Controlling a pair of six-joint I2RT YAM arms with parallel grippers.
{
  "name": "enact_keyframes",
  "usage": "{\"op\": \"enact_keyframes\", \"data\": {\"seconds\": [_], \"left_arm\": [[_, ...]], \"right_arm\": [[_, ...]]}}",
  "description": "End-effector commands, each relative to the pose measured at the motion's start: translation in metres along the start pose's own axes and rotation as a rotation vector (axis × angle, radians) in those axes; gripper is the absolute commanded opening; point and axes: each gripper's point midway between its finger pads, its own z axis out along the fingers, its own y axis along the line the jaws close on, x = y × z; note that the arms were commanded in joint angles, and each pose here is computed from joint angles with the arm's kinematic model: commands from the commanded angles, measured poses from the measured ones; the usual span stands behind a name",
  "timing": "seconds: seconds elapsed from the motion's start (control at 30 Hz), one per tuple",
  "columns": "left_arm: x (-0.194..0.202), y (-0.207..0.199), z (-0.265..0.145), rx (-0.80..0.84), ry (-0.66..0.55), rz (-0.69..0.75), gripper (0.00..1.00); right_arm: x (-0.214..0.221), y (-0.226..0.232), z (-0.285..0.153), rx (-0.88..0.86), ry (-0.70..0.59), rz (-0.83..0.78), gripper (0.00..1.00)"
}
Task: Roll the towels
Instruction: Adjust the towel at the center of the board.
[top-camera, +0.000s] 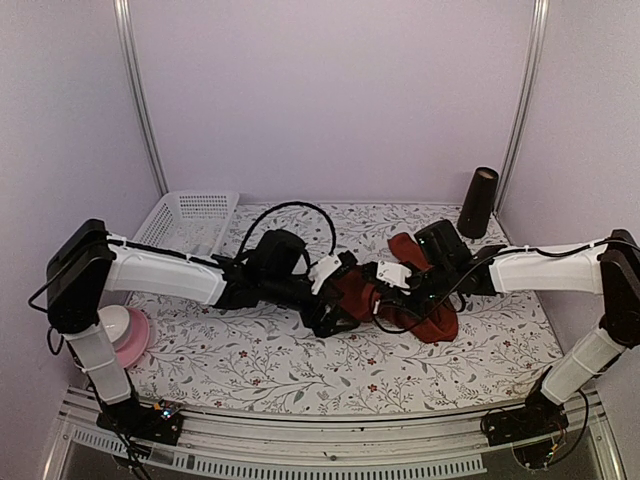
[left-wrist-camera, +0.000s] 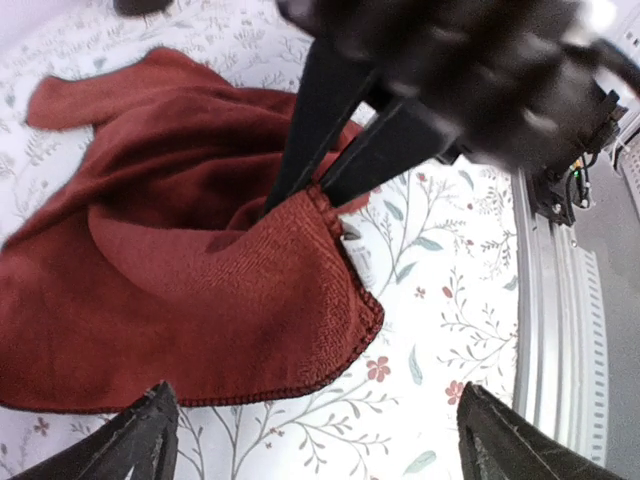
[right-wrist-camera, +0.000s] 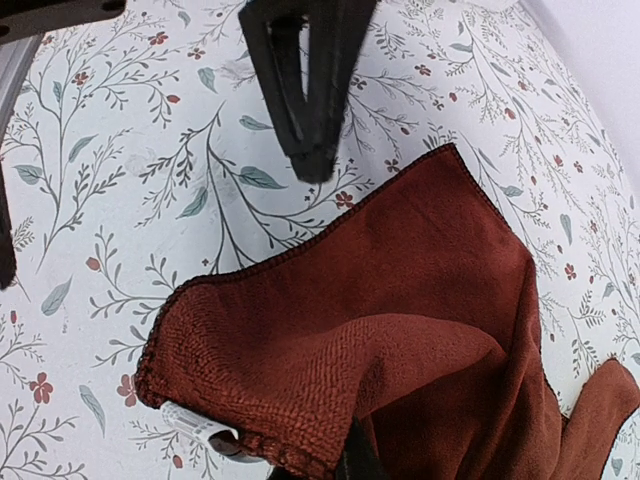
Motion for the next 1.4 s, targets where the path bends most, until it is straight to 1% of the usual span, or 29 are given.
{"op": "enact_keyframes", "data": {"seconds": [0.0,0.1,0.17,0.23,0.37,0.47,0.57,0.63,0.77,0.9,1.0,1.07,1.17,1.37], "left_arm": [[-0.012,-0.012,-0.010,-0.102,-0.129,0.232,0.97],[-0.008,-0.018,-0.008,-0.205,-0.169,0.354,0.97],[-0.004,-0.018,-0.002,-0.308,-0.180,0.442,0.97],[0.003,-0.014,0.007,-0.419,-0.158,0.524,0.97],[0.001,-0.011,0.015,-0.631,-0.186,0.676,0.96],[-0.002,-0.019,0.020,-0.714,-0.225,0.756,0.90],[-0.002,-0.022,0.022,-0.796,-0.240,0.825,0.76],[-0.004,-0.026,0.020,-0.842,-0.260,0.860,0.70],[-0.005,-0.039,0.017,-0.846,-0.324,0.911,0.54],[-0.008,-0.049,0.013,-0.793,-0.386,0.914,0.47],[-0.008,-0.053,0.017,-0.736,-0.398,0.917,0.45],[-0.008,-0.049,0.020,-0.732,-0.385,0.922,0.45],[-0.005,-0.044,0.025,-0.710,-0.373,0.931,0.49],[0.000,-0.040,0.032,-0.690,-0.356,0.962,0.50]], "right_arm": [[-0.001,-0.009,-0.003,-0.030,-0.009,0.047,0.03],[0.001,-0.010,-0.003,-0.064,-0.006,0.080,0.03],[0.003,-0.009,-0.002,-0.088,-0.001,0.094,0.04],[0.004,-0.007,-0.001,-0.106,0.003,0.103,0.04],[0.007,-0.007,0.001,-0.125,0.011,0.117,0.04],[0.008,-0.007,0.000,-0.131,0.013,0.125,0.04],[0.009,-0.009,-0.001,-0.136,0.010,0.138,0.05],[0.011,-0.010,-0.001,-0.141,0.012,0.148,0.05],[0.012,-0.009,-0.001,-0.168,0.011,0.169,0.05],[0.013,-0.007,-0.001,-0.192,0.012,0.180,0.05],[0.014,-0.003,0.001,-0.227,0.018,0.193,0.06],[0.015,0.000,0.002,-0.253,0.023,0.207,0.06],[0.018,0.004,0.005,-0.288,0.037,0.225,0.07],[0.021,0.004,0.006,-0.325,0.042,0.261,0.09]]}}
